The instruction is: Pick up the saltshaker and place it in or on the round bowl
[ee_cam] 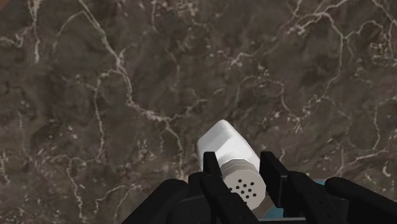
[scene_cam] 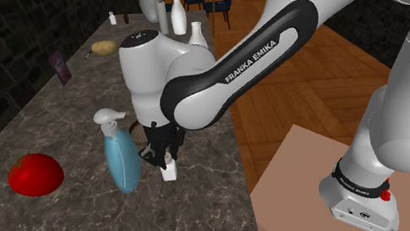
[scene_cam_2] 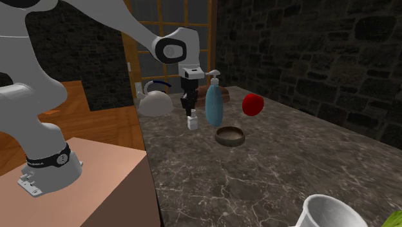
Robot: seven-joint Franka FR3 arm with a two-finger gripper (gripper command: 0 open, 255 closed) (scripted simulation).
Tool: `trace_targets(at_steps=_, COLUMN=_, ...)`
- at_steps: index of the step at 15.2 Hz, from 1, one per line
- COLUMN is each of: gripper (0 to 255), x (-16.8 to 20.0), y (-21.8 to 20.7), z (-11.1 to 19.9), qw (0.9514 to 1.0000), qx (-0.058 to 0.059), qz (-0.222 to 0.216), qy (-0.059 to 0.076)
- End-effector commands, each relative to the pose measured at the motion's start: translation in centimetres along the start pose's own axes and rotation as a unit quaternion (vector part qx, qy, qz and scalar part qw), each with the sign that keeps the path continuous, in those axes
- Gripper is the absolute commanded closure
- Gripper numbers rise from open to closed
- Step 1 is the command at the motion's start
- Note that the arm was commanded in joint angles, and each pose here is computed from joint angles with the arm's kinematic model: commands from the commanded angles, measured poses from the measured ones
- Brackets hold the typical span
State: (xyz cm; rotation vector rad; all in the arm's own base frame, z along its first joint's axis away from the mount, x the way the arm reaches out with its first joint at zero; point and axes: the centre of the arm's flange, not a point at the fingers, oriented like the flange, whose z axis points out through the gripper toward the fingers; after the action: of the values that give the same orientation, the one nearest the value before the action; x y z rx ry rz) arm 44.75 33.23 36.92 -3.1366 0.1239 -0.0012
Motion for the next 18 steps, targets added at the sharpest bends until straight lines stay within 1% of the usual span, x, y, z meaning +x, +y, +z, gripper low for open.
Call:
trace_targets(at_steps=1, gripper=255, x=0.0, y=0.0, z=-0.5, qw=1.0, qx=0.0, qz=0.0, qy=0.0)
trace_targets(at_steps=18, gripper=255, x=0.0, y=0.0, z=-9.5, qw=1.0, qx=0.0, qz=0.0, qy=0.0)
